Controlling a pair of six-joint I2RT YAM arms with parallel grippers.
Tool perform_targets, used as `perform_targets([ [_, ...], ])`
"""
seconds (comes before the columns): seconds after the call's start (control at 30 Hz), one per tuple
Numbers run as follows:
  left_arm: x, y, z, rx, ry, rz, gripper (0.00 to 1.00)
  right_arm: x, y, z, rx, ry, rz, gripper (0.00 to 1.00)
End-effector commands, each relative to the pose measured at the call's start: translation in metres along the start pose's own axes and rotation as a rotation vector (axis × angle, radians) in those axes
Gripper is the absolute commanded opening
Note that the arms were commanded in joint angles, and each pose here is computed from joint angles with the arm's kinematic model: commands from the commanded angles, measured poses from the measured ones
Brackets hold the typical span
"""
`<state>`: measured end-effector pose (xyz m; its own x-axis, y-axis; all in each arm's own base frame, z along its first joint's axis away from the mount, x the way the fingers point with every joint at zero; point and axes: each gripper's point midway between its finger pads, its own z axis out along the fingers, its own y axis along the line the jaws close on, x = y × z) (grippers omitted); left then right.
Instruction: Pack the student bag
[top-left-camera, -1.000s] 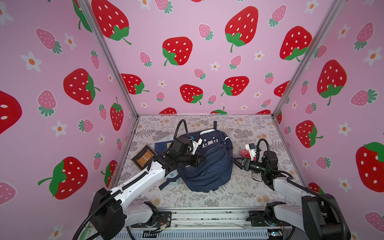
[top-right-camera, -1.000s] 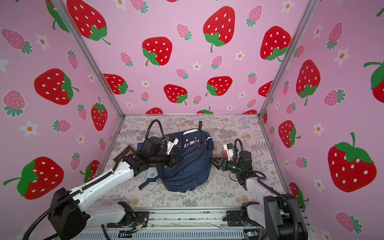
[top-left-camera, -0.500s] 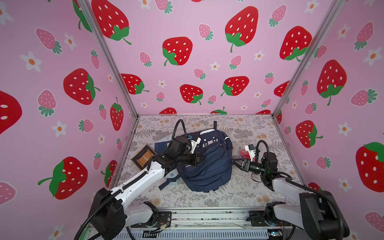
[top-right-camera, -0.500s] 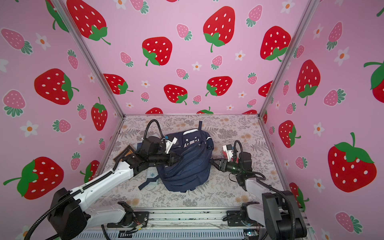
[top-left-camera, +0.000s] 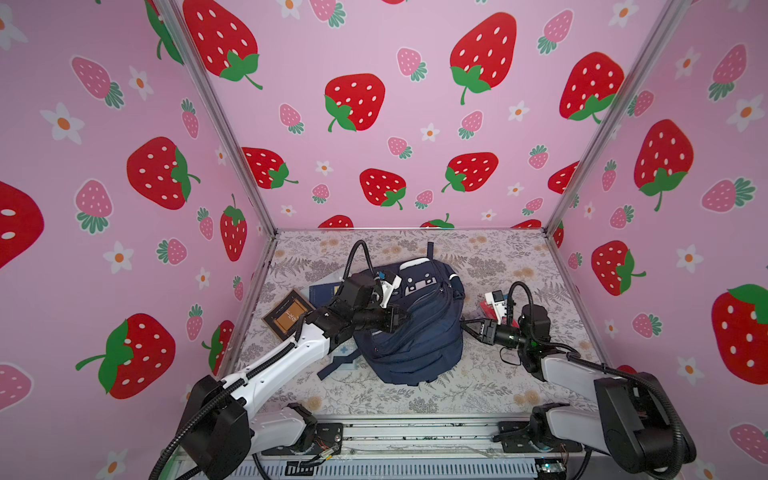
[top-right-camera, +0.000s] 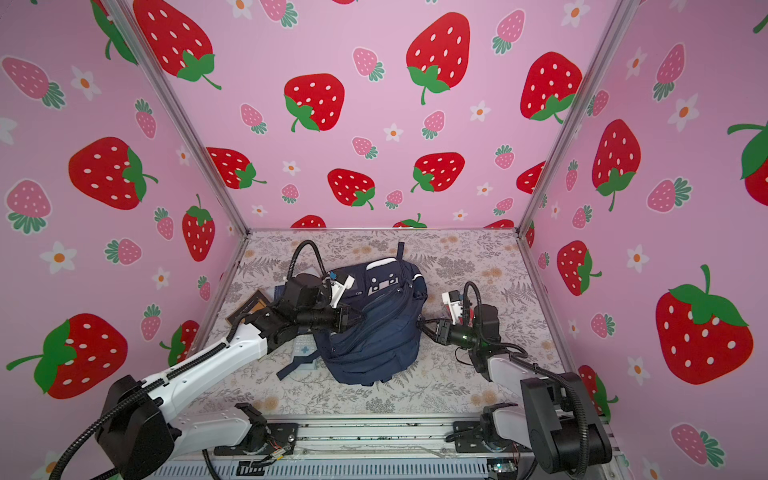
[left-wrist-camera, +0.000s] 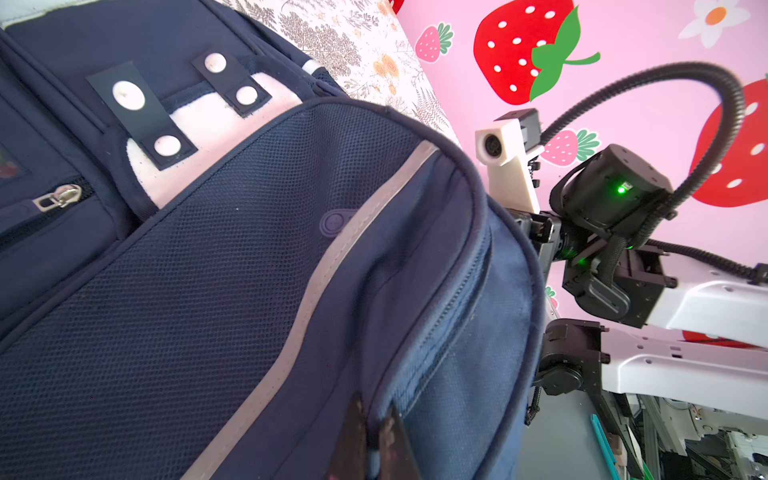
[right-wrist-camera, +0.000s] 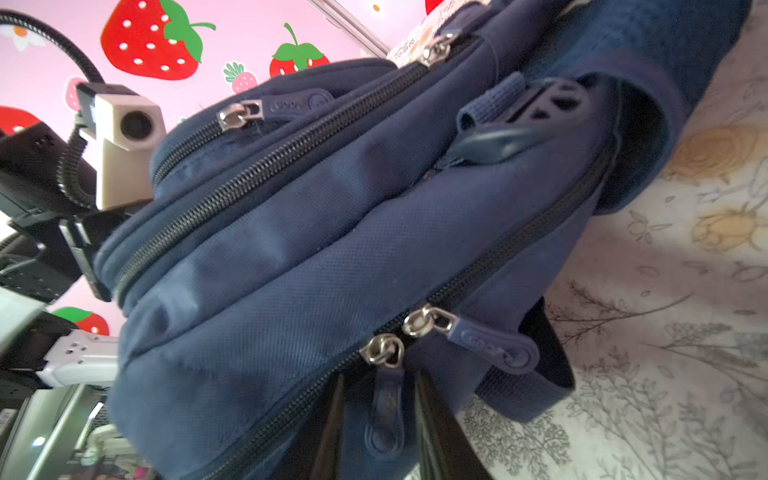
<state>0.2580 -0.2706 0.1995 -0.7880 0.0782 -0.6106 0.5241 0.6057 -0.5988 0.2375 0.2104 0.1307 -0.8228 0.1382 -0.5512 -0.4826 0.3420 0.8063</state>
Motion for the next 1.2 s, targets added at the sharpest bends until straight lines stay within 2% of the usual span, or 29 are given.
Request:
perform_targets([
  [0.0, -0.03, -0.025, -0.014, 0.084, -0.113, 0.047, 0.0, -0.003, 0.002, 0.002, -0.006, -0.008, -0.012, 0.36],
  [0.1, -0.031, -0.024, -0.014, 0.082, -0.116, 0.048, 0.0, -0.001, 0.0, 0.003, 0.002, -0.006, -0.006, 0.23],
  [0.37, -0.03, -0.019, -0.013, 0.064, -0.116, 0.043, 0.0, -0.001, -0.006, 0.0, 0.06, -0.017, -0.011, 0.0],
  [0.63, -0.027, -0.007, -0.012, 0.002, -0.107, 0.034, 0.0, -0.006, -0.006, -0.005, 0.115, -0.015, -0.021, 0.0],
  [0.77, -0.028, -0.01, -0.012, 0.015, -0.109, 0.034, 0.0, -0.001, -0.004, -0.001, 0.073, 0.001, 0.005, 0.12],
  [1.03, -0.029, -0.011, -0.012, 0.025, -0.111, 0.032, 0.0, 0.001, 0.001, 0.004, 0.017, 0.008, 0.016, 0.26],
  [1.17, -0.03, -0.012, -0.012, 0.027, -0.113, 0.033, 0.0, 0.0, 0.001, 0.003, 0.022, 0.006, 0.012, 0.12],
])
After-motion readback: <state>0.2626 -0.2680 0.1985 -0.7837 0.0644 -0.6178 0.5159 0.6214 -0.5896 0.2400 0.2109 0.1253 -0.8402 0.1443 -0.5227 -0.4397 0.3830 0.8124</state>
